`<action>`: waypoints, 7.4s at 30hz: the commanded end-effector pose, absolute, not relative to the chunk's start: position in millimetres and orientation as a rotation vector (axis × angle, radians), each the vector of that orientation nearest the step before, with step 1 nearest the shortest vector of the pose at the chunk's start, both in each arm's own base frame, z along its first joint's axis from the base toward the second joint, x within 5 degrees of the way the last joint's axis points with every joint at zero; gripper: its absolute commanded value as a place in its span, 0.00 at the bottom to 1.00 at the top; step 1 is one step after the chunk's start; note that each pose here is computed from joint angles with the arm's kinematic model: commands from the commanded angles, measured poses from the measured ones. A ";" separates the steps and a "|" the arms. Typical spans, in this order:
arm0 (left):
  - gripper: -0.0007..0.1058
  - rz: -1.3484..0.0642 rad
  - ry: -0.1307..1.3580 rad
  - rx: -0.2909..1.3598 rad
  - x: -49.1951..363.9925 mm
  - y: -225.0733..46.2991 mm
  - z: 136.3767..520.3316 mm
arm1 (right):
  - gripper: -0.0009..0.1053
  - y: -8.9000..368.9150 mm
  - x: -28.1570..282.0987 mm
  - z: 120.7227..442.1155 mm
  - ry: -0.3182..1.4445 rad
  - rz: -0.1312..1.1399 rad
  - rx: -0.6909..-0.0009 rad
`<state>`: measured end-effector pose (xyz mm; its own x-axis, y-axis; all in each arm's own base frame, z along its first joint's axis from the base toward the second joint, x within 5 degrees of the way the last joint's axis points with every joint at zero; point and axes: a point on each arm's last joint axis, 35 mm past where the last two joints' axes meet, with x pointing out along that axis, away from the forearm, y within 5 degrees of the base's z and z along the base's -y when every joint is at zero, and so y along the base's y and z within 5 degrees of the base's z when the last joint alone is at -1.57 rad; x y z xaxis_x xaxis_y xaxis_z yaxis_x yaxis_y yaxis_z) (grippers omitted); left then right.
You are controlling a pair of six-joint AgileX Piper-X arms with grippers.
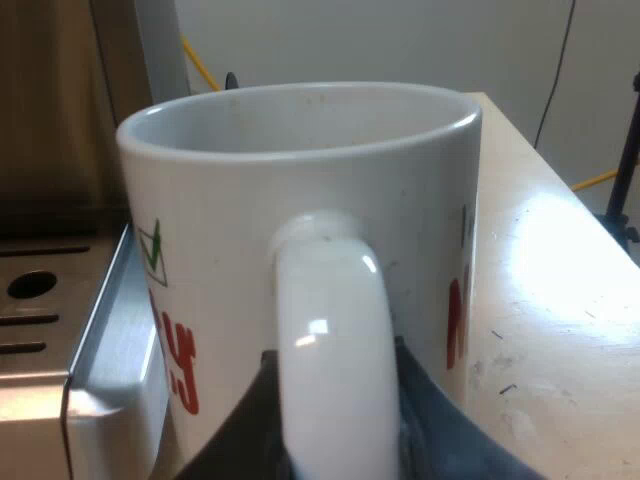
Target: Remove mug from coffee machine
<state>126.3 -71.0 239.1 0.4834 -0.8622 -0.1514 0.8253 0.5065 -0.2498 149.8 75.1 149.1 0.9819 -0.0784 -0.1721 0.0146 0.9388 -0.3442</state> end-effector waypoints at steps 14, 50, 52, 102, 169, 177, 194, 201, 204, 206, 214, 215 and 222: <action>0.77 -1.029 0.255 -0.151 126.9 -71.8 243.3 | 0.03 51.2 170.0 140.9 0.230 -0.014 -0.311; 0.77 -1.021 0.329 -0.166 125.4 -71.2 235.6 | 0.03 53.1 251.3 109.9 0.155 -0.124 -0.296; 0.77 -1.021 0.329 -0.166 125.4 -71.2 235.6 | 0.03 49.4 252.1 108.4 0.162 -0.132 -0.296; 0.77 -1.021 0.329 -0.166 125.4 -71.2 235.6 | 0.72 46.6 250.6 93.2 0.220 -0.128 -0.241; 0.75 -0.741 0.143 -0.221 138.5 -62.1 314.4 | 0.68 51.0 169.1 286.2 0.424 0.300 -0.255; 0.75 -0.509 0.196 -0.201 145.3 -24.2 325.9 | 0.68 13.6 176.9 302.8 0.407 0.188 -0.204; 0.75 -0.262 0.123 -0.156 93.8 -6.7 349.8 | 0.68 -10.6 125.5 321.4 0.356 0.016 -0.176; 0.75 -0.263 0.036 -0.132 50.9 -8.5 352.6 | 0.68 -7.4 96.1 327.0 0.311 0.011 -0.181; 0.75 -0.270 0.040 -0.133 35.6 -9.4 347.8 | 0.68 -6.2 86.1 326.7 0.308 0.015 -0.180; 0.75 -0.275 0.044 -0.134 27.0 -10.0 344.5 | 0.68 -5.5 81.1 325.8 0.312 0.020 -0.179; 0.75 -0.303 0.189 -0.163 20.2 -11.5 334.1 | 0.68 0.1 58.9 319.2 0.340 0.086 -0.178; 0.75 -0.304 0.190 -0.163 20.2 -11.5 334.1 | 0.68 0.4 57.7 318.3 0.346 0.090 -0.178; 0.75 -0.317 0.191 -0.164 20.1 -12.0 334.0 | 0.68 2.2 44.0 310.4 0.397 0.115 -0.177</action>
